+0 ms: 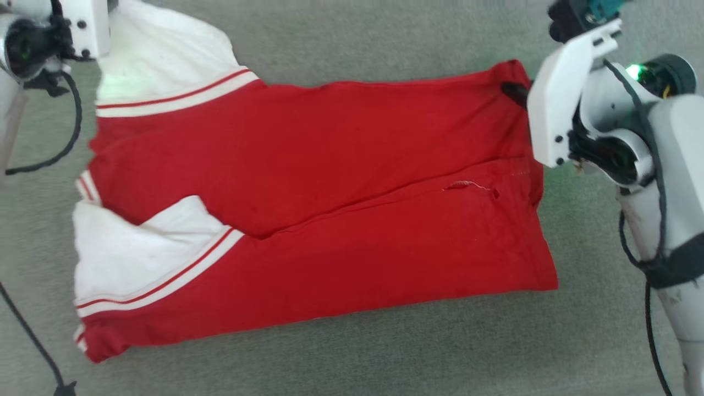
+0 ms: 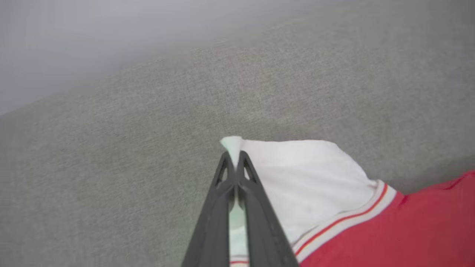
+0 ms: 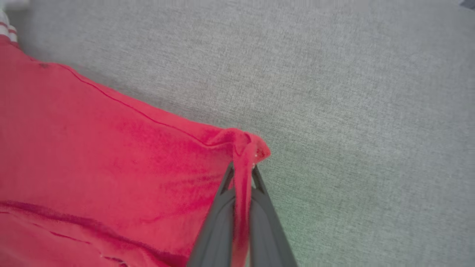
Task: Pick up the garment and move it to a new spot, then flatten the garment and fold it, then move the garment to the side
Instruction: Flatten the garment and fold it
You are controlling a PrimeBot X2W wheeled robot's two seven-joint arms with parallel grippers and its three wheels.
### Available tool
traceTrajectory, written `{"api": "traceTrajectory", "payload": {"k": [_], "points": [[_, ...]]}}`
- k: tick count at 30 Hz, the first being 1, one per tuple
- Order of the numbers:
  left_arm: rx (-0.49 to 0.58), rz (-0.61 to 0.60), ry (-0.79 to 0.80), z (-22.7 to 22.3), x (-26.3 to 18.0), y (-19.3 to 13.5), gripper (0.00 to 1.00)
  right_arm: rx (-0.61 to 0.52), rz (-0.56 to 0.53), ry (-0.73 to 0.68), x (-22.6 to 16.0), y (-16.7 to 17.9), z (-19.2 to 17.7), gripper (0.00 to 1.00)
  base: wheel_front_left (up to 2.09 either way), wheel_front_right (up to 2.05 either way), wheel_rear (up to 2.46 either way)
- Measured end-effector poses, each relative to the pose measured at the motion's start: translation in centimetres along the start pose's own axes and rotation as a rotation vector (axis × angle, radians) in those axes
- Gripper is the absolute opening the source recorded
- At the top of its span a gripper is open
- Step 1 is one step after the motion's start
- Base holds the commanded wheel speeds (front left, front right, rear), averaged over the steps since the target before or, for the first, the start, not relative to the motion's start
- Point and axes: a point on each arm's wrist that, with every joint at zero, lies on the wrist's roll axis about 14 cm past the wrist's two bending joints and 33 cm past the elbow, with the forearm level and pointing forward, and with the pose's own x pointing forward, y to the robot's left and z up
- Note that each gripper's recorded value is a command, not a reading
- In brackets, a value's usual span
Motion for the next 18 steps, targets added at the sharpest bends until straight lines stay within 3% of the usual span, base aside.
{"api": "traceTrajectory", "payload": {"k": [11, 18], "points": [[0.01, 0.058, -0.023, -1.6, -7.6, 2.4, 0.0, -0.079, 0.017, -0.155, -4.6, 1.8, 2.3, 0.0, 0.0, 0.0, 0.0], [-0.004, 0.096, 0.011, -5.6, -11.9, 2.4, 0.0, -0.127, 0.055, -0.198, -7.4, 4.0, 1.7, 0.0, 0.0, 0.0, 0.0]]}}
